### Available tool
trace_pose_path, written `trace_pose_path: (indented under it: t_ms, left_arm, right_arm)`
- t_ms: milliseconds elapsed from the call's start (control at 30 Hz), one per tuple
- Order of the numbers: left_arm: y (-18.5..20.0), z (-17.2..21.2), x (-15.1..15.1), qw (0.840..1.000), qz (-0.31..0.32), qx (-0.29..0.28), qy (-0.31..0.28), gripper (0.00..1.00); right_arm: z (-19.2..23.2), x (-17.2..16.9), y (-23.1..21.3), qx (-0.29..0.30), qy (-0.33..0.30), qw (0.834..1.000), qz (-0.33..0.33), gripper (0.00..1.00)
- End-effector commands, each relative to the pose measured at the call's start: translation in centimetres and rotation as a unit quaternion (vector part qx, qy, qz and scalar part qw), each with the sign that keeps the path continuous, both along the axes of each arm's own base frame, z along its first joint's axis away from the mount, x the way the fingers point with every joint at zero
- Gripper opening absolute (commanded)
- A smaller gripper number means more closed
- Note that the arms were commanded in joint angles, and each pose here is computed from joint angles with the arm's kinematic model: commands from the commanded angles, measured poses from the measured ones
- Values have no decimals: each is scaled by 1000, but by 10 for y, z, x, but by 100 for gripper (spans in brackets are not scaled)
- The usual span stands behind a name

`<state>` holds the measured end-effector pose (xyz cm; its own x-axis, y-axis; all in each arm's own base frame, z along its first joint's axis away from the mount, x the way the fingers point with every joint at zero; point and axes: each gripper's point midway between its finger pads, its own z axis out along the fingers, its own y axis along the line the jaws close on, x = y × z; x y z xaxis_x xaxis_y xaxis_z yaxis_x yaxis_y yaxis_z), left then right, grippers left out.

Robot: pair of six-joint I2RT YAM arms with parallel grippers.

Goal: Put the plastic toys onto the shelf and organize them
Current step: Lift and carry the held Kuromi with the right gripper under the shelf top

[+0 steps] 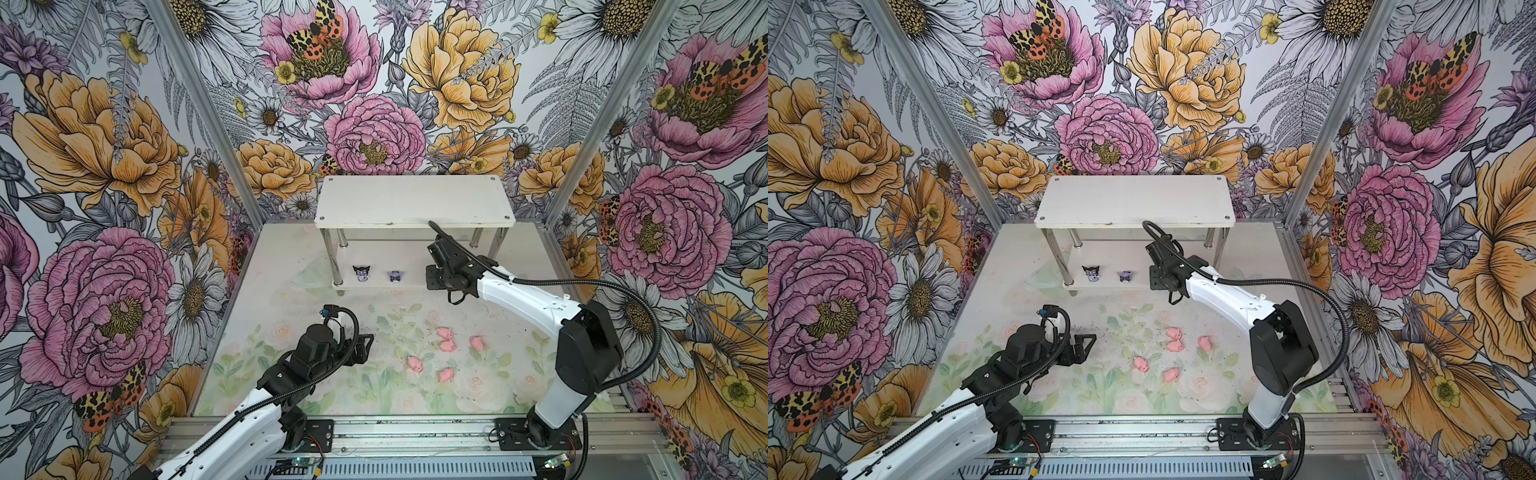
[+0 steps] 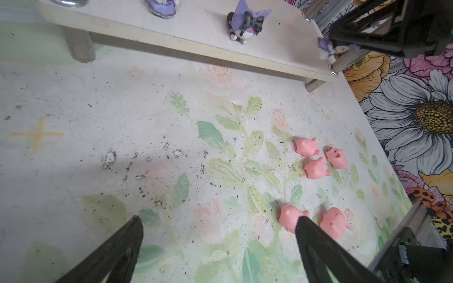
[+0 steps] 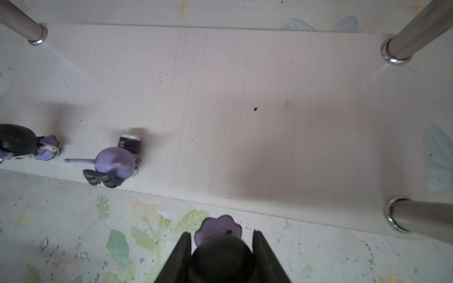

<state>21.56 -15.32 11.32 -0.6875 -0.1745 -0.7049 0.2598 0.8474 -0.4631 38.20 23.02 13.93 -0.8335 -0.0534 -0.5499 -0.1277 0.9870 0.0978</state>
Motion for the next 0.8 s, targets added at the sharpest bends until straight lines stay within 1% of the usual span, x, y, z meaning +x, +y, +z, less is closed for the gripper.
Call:
trace_pose_path:
  t_ms: [0, 467, 533, 600, 767]
  left_arm:
    - [-3, 4, 0, 1000, -8, -19, -9, 99]
    - [-3, 7, -2, 999, -18, -40, -14, 98]
    - [3, 10, -1, 999, -2, -39, -23, 97]
    - [15, 13, 0, 998, 30, -39, -36, 97]
    - [50, 26, -5, 989, 109, -59, -79, 99]
  right_arm:
    - [-11, 0, -1, -14, 27, 999, -13, 29]
    - [-9, 23, -19, -30, 12, 997, -71, 29]
    - [-10, 26, -19, -29, 12, 997, -76, 29]
    - [-11, 29, -19, -32, 11, 996, -80, 29]
    - [-16, 35, -19, -44, 15, 995, -87, 29]
